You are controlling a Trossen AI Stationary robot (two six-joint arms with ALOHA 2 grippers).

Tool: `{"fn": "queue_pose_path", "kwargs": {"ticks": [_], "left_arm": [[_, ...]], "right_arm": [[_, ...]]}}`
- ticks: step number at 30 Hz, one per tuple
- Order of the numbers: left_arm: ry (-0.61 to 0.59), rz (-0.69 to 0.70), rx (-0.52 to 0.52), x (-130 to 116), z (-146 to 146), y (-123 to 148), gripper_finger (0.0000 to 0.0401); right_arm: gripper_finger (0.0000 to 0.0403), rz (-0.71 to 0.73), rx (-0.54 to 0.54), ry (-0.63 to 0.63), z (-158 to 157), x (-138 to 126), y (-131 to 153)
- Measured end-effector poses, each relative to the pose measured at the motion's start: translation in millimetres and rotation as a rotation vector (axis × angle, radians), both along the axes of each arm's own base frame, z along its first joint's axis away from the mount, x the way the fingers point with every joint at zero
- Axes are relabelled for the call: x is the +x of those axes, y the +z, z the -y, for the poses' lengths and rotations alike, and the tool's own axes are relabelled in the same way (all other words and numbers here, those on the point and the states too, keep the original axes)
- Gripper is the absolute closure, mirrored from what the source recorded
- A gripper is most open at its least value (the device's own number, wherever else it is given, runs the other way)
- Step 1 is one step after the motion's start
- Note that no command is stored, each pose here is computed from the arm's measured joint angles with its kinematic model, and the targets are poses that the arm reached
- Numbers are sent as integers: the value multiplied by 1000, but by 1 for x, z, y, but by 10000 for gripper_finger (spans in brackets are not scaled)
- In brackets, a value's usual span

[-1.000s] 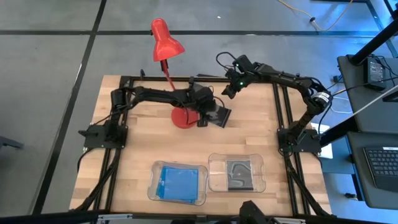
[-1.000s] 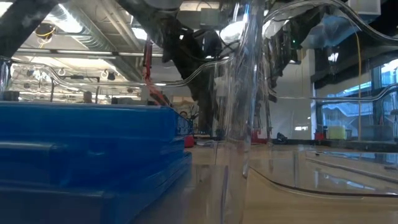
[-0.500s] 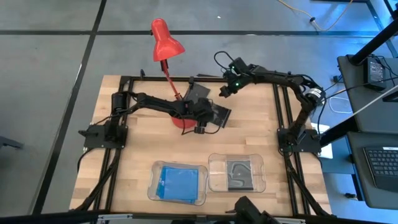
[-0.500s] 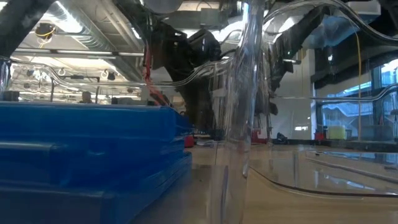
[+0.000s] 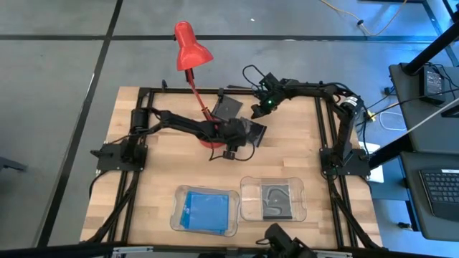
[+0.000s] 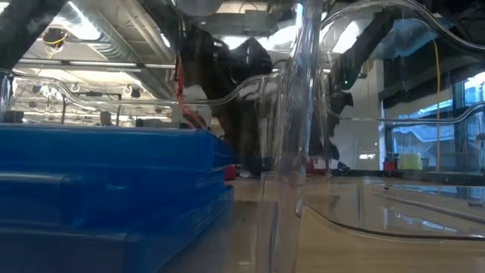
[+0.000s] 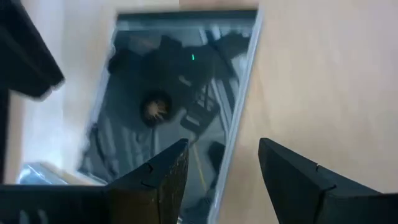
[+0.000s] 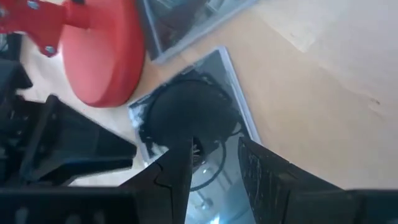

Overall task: Pick & place jewel cases by type
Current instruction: Put the right black cd case into the right transparent bin

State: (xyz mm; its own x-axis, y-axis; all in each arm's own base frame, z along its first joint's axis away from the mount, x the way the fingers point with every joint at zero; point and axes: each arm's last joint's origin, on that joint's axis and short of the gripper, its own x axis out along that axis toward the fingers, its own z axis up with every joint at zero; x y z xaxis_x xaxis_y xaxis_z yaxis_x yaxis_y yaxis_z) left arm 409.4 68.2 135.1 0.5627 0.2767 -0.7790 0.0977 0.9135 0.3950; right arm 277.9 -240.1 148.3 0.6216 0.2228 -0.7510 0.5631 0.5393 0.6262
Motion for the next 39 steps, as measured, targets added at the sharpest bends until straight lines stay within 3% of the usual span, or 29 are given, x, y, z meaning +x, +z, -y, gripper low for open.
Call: {"fn": "queue_pose_path", "kwargs": {"ticks": [6, 16, 27, 39], "left_arm": [[17, -21, 47, 6, -2, -22, 211], [59, 37, 45, 9, -3, -21, 211], [70, 38, 35, 9, -3, -22, 212], [69, 65, 36, 10, -7, -21, 211]], "right_arm": [[269, -21, 8, 6, 3, 0, -11], [269, -117, -85, -30, 8, -6, -15], [270, -164, -40, -6, 6, -8, -26], [270, -120, 36, 48, 6, -6, -34]]}}
